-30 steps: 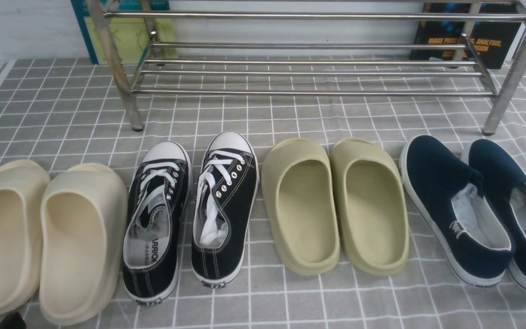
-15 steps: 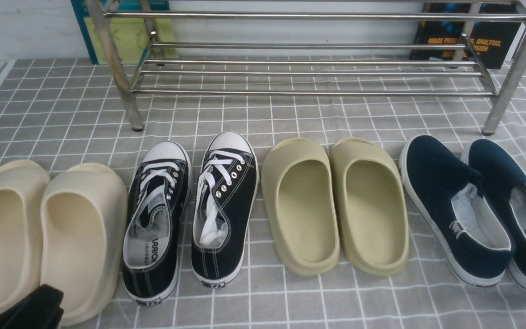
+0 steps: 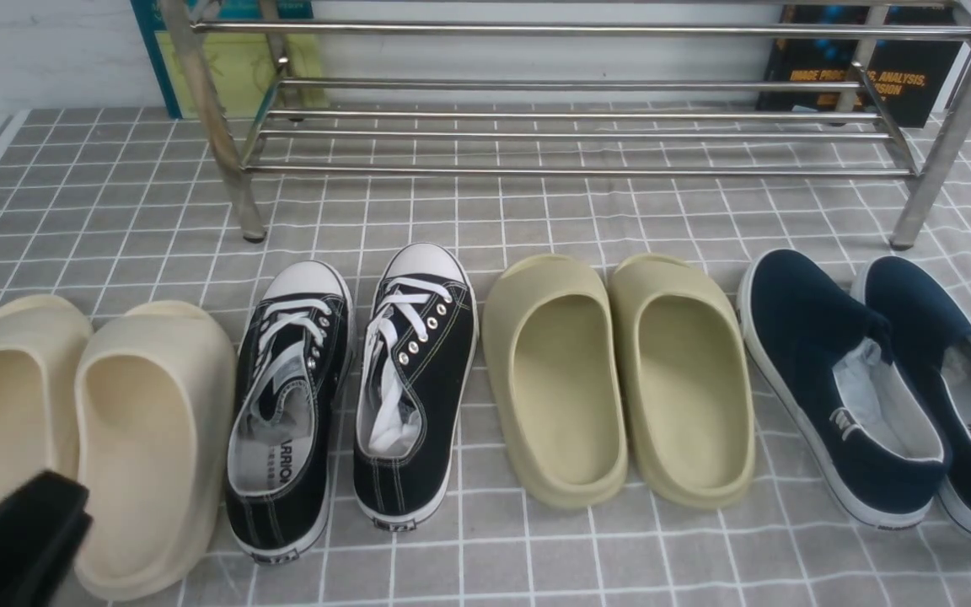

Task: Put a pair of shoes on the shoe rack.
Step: Use the left arm to grab the shoe closest to it

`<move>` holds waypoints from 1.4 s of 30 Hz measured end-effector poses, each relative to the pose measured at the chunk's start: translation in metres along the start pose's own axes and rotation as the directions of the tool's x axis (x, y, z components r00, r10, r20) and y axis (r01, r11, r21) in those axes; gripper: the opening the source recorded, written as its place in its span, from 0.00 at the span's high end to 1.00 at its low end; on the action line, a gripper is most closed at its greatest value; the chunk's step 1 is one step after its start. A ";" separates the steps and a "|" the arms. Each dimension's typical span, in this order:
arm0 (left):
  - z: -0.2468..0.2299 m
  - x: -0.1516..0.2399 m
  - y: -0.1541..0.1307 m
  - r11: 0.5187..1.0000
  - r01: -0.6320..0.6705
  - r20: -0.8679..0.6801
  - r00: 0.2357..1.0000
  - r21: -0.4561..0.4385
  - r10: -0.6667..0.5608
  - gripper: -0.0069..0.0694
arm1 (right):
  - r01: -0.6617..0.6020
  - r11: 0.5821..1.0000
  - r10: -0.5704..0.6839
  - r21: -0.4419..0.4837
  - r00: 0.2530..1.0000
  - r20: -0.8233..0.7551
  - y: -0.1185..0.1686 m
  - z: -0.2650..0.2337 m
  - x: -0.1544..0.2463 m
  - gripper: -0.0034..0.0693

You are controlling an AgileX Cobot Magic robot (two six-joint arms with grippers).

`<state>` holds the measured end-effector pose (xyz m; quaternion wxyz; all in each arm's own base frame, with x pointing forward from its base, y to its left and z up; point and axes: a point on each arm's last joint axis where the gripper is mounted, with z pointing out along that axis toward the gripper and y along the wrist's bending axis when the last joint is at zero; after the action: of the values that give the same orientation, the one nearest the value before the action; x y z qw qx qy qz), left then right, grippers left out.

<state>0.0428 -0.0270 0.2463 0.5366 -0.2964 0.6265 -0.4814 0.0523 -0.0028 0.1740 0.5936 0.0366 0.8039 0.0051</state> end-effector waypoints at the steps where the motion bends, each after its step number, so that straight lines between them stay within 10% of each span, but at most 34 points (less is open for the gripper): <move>1: -0.001 -0.002 -0.012 0.997 -0.077 -0.032 0.997 -0.005 0.077 0.66 | 0.000 1.000 0.000 0.000 1.000 0.000 0.000 0.000 0.000 0.62; 7: 0.025 -0.025 -0.045 0.809 -0.524 -0.443 0.812 -0.267 0.380 0.93 | 0.000 1.000 0.000 0.000 1.000 0.000 0.000 0.000 0.000 0.62; 14: 0.082 -0.070 -0.051 0.495 -0.763 -0.765 0.588 -0.415 0.265 0.93 | 0.000 1.000 0.000 0.000 1.000 0.000 0.000 0.000 0.000 0.62; 22: 0.162 -0.055 -0.038 0.481 -0.827 -0.892 0.416 -0.290 0.178 0.92 | 0.000 1.000 0.000 0.000 1.000 0.000 0.000 0.000 0.000 0.62; 34: 0.238 -0.016 0.029 0.452 -0.835 -0.929 0.368 -0.313 0.036 0.42 | 0.000 1.000 0.000 0.000 1.000 0.000 0.000 0.000 0.000 0.62; 42: 0.256 -0.005 0.059 0.445 -0.830 -0.925 0.379 -0.335 0.013 0.50 | 0.000 1.000 0.000 0.000 1.000 0.000 0.000 0.000 0.000 0.62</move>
<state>0.2977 -0.0745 0.2043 0.0995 -0.0296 0.9934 -0.0484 0.0523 -0.0028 0.1740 0.5936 0.0366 0.8039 0.0051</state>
